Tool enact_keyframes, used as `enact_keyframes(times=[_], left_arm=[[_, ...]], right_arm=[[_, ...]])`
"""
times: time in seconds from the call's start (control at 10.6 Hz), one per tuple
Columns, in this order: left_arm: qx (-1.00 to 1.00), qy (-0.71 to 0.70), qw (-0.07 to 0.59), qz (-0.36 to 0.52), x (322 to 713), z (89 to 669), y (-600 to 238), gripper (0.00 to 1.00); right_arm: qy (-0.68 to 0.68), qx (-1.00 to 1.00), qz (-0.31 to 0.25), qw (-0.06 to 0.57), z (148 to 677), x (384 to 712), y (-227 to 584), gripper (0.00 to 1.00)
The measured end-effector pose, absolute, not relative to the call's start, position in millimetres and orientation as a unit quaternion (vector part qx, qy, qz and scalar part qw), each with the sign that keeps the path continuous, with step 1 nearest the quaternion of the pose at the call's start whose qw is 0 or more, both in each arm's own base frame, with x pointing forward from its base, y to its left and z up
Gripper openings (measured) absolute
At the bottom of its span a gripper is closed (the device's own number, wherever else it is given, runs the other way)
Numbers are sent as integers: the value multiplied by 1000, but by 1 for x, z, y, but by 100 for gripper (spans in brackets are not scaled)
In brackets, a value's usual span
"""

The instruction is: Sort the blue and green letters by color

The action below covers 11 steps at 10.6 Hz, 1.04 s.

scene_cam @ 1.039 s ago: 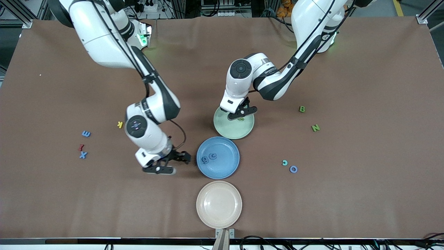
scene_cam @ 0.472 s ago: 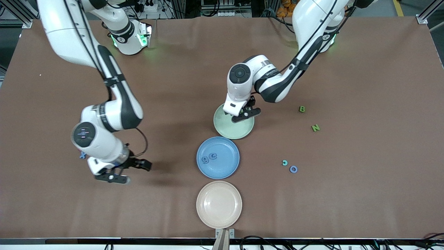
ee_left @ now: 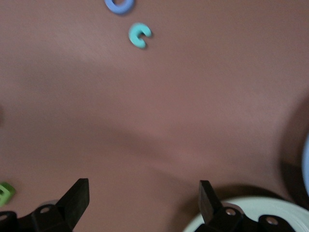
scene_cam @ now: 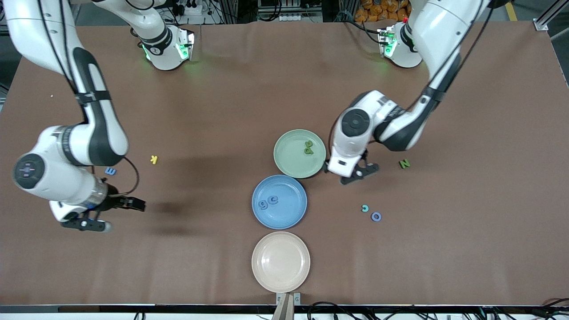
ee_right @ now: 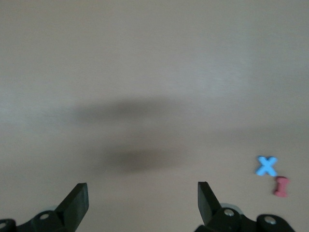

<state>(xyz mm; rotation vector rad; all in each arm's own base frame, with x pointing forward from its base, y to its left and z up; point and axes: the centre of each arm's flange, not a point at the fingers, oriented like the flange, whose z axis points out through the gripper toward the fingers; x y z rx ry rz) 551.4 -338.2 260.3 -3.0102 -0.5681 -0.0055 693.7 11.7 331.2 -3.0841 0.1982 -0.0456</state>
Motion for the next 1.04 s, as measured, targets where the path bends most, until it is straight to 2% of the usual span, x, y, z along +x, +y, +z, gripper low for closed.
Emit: enact_keyframes(times=[0.38,0.76,1.04], left_arm=[[-983,-172,58,8,576,275,-284,100],[-985,-145,82,31,576,276,-254,100],[-987,-133,85,38,571,284,-229,100]], right_arm=[[78,-997,5,24,324,677,-65,100],[78,-996,28,21,319,630,-141,100],[83,-996,10,16,296,607,-151,100]])
